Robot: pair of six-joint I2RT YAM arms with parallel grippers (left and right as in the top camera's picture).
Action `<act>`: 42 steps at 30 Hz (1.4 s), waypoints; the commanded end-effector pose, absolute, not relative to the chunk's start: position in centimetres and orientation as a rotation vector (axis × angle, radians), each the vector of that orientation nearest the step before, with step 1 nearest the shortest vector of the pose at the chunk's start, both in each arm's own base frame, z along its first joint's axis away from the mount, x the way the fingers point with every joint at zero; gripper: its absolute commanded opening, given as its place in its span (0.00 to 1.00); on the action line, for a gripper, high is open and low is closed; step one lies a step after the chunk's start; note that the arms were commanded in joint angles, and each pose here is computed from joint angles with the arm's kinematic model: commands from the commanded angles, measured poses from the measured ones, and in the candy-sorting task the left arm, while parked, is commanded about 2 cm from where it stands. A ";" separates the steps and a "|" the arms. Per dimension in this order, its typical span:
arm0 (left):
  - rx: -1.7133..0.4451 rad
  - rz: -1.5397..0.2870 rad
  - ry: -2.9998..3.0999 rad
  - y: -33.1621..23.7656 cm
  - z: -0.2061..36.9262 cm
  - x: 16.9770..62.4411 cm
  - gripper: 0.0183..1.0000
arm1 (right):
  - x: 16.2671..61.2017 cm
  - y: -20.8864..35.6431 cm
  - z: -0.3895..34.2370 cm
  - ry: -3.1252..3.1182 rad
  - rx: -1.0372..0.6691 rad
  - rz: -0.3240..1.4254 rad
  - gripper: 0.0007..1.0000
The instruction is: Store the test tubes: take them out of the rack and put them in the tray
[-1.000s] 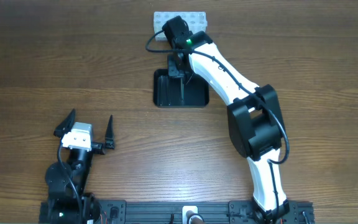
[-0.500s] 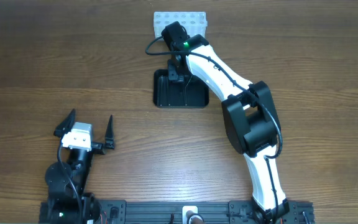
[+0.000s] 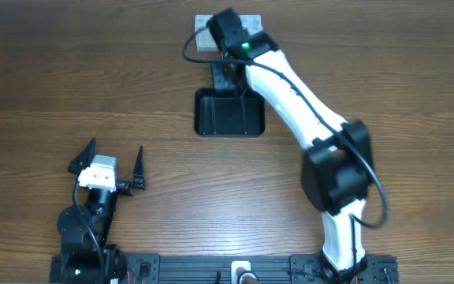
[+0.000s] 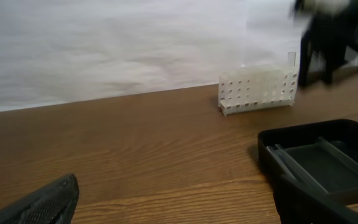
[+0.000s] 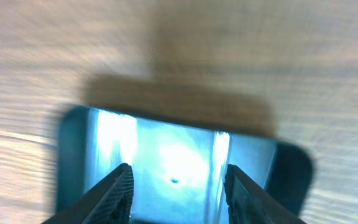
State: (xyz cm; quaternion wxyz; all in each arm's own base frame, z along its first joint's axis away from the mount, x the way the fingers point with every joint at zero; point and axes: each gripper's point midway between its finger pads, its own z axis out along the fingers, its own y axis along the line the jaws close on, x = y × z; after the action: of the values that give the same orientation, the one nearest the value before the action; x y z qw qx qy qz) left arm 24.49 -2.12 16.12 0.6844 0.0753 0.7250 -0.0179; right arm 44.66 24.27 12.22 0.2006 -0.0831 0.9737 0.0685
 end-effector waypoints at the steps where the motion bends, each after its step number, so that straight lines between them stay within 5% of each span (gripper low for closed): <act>1: 0.178 -0.038 1.624 -2.2 16.0 24.5 1.00 | 48.2 22.0 21.3 2.414 -0.155 0.067 0.52; 6: 0.178 -0.038 1.624 -2.2 16.0 24.5 1.00 | 52.5 19.9 23.0 2.231 -0.037 -0.079 0.57; 14: 0.178 -0.038 1.624 -2.2 16.0 24.5 1.00 | 57.2 19.1 17.8 2.183 -0.065 -0.198 0.62; 42: 0.178 -0.038 1.624 -2.2 16.0 24.5 1.00 | 60.3 16.5 12.6 2.187 0.040 -0.209 0.57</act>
State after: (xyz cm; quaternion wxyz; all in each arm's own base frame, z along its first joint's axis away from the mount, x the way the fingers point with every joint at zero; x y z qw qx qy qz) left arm 24.49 -2.12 16.12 0.6844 0.0754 0.7249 -0.0180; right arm 59.86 17.07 12.81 0.4505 0.0058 0.8893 -0.0790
